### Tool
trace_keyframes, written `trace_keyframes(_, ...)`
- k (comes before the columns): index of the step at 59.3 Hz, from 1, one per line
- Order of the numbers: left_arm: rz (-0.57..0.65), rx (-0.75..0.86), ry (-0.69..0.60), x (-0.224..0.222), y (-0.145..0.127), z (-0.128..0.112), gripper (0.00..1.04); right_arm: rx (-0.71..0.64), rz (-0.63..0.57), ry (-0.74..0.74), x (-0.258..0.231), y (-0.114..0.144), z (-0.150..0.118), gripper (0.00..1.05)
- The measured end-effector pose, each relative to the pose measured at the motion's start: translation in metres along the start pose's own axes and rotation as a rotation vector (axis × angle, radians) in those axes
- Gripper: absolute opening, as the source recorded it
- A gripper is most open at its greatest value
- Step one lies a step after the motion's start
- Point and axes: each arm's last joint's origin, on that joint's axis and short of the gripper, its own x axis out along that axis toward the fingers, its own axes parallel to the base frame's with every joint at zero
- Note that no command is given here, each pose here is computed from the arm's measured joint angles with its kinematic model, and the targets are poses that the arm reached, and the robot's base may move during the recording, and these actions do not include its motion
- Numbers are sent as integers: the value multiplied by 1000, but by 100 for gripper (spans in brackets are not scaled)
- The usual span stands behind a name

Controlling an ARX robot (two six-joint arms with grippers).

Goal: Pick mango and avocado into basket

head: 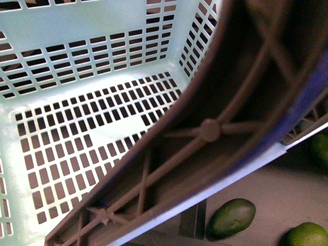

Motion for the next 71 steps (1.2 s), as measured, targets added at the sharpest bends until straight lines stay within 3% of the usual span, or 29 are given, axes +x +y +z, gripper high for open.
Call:
trace_keyframes(11, -3, 7, 5, 0, 0, -1, 7, 17, -36, 33, 1, 0, -1, 96)
trace_keyframes(16, -3, 5, 9, 1, 0, -1, 7, 70, -367, 344, 10, 2, 4, 96)
trace_keyframes(19, -5, 7, 10, 0, -1, -1, 7, 47, -441, 426, 9, 1, 2, 96)
trace_keyframes(24, -7, 11, 15, 1, -1, -2, 7, 34, -457, 473, 10, 1, -4, 96)
trace_keyframes(31, -8, 8, 18, 1, -2, -3, 7, -19, -320, 462, 24, 0, -5, 96)
trace_keyframes(39, -7, 8, 16, 1, -2, -2, 7, -141, -158, 495, 47, -18, -20, 96)
trace_keyframes(54, -7, 8, 16, 1, -2, -2, 7, -241, -38, 632, 80, -58, -68, 96)
trace_keyframes(64, -8, 8, 17, 1, -2, -2, 7, -144, 37, 799, 117, -95, -120, 96)
trace_keyframes(71, -7, 8, 16, 1, -2, -2, 7, -97, 89, 864, 135, -105, -145, 96)
